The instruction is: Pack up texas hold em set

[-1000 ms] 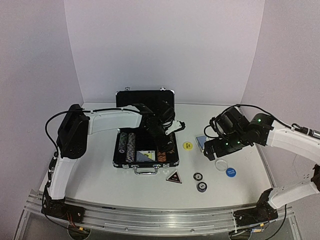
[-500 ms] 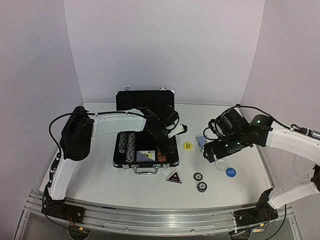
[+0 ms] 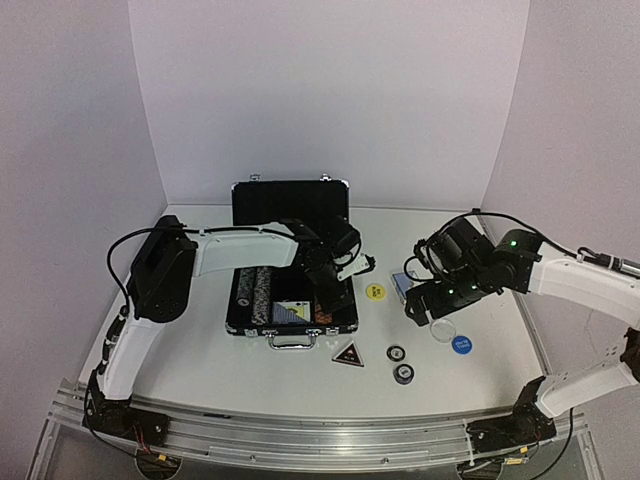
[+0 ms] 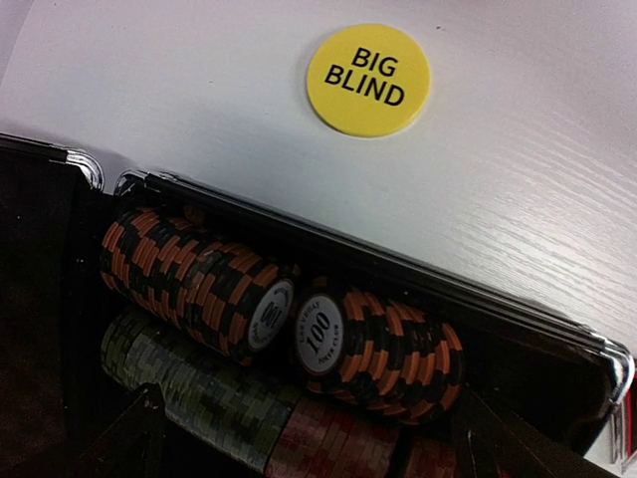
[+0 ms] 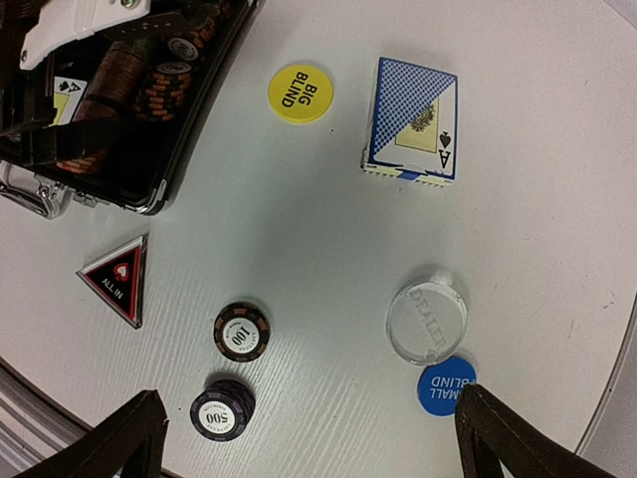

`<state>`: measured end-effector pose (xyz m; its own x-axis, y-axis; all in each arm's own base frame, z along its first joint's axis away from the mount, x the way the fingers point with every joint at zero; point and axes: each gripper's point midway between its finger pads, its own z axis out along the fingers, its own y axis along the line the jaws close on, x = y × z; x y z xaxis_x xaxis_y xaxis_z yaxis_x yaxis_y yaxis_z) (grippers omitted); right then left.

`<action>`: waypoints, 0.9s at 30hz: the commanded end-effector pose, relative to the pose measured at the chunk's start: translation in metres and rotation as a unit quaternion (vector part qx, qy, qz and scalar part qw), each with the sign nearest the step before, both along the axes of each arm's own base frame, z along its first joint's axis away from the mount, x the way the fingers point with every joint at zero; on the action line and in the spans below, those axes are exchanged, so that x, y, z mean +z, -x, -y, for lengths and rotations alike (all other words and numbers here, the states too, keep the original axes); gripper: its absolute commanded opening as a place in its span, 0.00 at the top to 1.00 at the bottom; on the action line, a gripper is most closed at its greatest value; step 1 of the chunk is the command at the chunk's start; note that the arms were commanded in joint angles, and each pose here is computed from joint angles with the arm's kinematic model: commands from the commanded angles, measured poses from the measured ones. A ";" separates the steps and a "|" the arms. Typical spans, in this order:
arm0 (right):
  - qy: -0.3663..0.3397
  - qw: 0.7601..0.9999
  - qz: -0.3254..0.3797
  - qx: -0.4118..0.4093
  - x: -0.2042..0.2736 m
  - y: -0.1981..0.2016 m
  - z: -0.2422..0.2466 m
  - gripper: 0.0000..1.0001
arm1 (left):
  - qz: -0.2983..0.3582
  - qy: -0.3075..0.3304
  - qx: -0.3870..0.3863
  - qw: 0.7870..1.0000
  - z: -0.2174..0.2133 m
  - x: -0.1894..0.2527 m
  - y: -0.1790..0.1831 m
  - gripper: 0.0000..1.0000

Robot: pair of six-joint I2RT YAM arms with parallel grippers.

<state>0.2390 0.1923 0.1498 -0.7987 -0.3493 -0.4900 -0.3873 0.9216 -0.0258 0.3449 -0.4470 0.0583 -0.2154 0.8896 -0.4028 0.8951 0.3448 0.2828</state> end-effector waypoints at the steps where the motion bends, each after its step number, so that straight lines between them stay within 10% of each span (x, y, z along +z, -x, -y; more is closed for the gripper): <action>1: -0.001 1.000 0.010 -0.001 0.004 -0.007 -0.002 0.02 | 0.050 0.014 0.020 0.998 0.007 0.014 -0.033 0.00; 27: -0.002 1.000 0.001 -0.004 0.000 -0.012 -0.008 0.02 | -0.012 0.059 -0.021 0.998 0.002 0.022 -0.036 0.00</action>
